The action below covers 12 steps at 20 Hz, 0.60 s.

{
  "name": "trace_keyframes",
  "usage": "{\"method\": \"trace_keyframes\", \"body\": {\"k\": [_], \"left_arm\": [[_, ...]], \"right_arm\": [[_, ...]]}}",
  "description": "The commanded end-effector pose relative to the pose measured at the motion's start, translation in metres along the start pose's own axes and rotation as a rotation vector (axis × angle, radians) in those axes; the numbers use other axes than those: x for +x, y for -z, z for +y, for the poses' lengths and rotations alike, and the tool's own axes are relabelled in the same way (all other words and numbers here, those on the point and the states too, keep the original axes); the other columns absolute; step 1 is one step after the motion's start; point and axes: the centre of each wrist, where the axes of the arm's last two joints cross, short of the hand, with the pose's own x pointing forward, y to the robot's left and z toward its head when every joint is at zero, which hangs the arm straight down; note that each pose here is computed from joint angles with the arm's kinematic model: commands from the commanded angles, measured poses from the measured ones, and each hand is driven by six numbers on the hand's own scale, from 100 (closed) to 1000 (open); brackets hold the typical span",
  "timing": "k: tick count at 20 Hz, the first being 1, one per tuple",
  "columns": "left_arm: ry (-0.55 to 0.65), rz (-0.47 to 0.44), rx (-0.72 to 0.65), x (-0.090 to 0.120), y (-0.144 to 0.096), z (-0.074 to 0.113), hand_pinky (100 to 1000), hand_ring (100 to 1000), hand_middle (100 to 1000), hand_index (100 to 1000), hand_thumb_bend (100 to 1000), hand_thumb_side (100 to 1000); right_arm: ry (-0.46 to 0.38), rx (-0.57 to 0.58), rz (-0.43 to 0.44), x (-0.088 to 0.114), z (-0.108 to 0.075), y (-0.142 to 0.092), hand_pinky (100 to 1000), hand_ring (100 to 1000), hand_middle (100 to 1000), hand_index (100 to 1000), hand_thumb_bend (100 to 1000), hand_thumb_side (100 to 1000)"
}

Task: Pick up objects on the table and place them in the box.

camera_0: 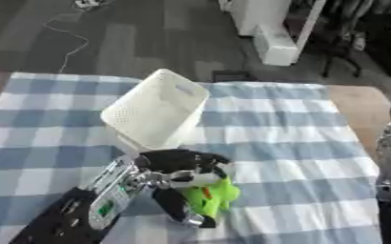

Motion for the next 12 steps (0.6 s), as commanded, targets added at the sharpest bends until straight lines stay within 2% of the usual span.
{"method": "trace_keyframes", "body": {"k": [1, 5, 8, 11, 12], "left_arm": [[0.011, 0.001, 0.016, -0.001, 0.001, 0.006, 100, 944, 976, 904, 524, 688], [0.005, 0.015, 0.007, -0.007, 0.0, -0.001, 100, 909, 967, 888, 617, 607], [-0.004, 0.02, -0.001, -0.011, 0.001, -0.006, 100, 835, 949, 880, 665, 542], [-0.006, 0.016, -0.002, -0.013, 0.002, -0.009, 100, 814, 936, 873, 671, 518], [-0.005, 0.011, 0.005, -0.013, 0.002, -0.01, 100, 761, 881, 836, 629, 499]], "right_arm": [[0.019, 0.02, -0.024, 0.001, 0.005, 0.008, 359, 481, 595, 722, 100, 964], [0.022, 0.02, -0.024, 0.001, 0.006, 0.008, 359, 481, 595, 721, 100, 963], [0.024, 0.02, -0.024, 0.001, 0.006, 0.008, 359, 481, 596, 722, 100, 964], [0.026, 0.021, -0.024, 0.0, 0.006, 0.008, 359, 481, 596, 722, 100, 964], [0.026, 0.021, -0.024, 0.0, 0.006, 0.008, 358, 481, 596, 722, 100, 964]]}}
